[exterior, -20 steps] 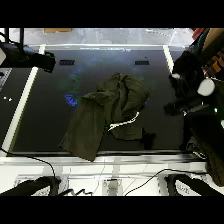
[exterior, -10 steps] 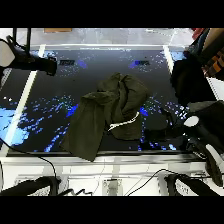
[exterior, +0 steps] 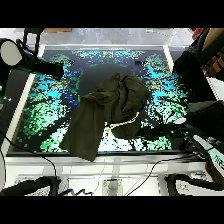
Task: Fold the clothes and pants, and hang the long-sleeved shirts on hangers.
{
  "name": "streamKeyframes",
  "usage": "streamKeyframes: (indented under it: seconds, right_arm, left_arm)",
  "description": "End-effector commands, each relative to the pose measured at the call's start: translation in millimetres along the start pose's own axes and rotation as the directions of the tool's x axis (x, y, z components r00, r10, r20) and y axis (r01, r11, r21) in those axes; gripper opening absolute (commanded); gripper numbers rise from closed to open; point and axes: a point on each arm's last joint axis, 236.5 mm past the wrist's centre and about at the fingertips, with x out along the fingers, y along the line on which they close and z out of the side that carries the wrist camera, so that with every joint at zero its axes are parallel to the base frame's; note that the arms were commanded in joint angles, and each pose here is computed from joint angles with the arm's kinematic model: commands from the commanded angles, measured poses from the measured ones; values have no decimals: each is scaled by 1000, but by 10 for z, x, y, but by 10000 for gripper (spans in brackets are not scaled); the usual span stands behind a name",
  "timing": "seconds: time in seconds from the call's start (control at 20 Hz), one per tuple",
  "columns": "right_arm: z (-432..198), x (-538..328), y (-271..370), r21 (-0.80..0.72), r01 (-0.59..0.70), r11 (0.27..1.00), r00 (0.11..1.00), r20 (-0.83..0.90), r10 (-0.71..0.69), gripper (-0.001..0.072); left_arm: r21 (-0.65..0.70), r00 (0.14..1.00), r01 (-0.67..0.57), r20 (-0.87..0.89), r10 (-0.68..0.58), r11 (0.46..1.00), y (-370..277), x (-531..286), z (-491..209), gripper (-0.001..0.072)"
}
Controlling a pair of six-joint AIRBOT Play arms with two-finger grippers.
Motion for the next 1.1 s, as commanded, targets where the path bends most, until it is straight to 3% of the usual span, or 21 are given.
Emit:
streamKeyframes:
  seconds: [0.0, 0.05, 0.1, 0.15, 0.3, 0.4, 0.6, 0.75, 1.0, 1.05]
  right_arm:
    - [256, 5, 76, -62, -30, 998, 997, 65, 34, 450]
    - [277, -6, 88, -91, -28, 995, 997, 68, 34, 438]
    - [283, -8, 94, -115, -28, 993, 997, 70, 36, 382]
    - [279, -8, 94, -131, -27, 991, 997, 68, 36, 376]
    - [281, -12, 106, -204, -25, 979, 997, 70, 40, 205]
    - [281, -16, 135, -231, -33, 972, 996, 70, 51, 33]
    - [289, -64, 222, -293, -43, 955, 994, 80, 70, 35]
    - [392, -155, 273, -316, -13, 949, 989, 138, 59, 35]
    - [487, -235, 375, -314, -17, 949, 979, 188, 80, 35]
    - [478, -234, 390, -314, -25, 949, 979, 184, 86, 35]
  left_arm:
    - [2, 1000, 3, -5, -3, 1000, -6, 8, -10, 690]
    - [33, 1000, 3, -5, -3, 999, -6, 8, -10, 672]
    - [82, 1000, 4, -9, -3, 997, -9, 17, -25, 528]
    - [114, 1000, 7, -21, -4, 993, -13, 44, -59, 419]
    - [113, 993, 20, -119, -7, 993, 13, 250, -356, 397]
    - [102, 973, 64, -228, -39, 993, 7, 400, -750, 396]
    - [-23, 908, 216, -363, -210, 976, -224, 371, -1632, 396]
    - [-219, 863, 290, -360, -354, 931, -551, 162, -2292, 397]
    - [-503, 779, 192, -444, -442, 843, -1014, 125, -3498, 402]
    - [-527, 757, 186, -461, -462, 829, -1093, 125, -3653, 444]
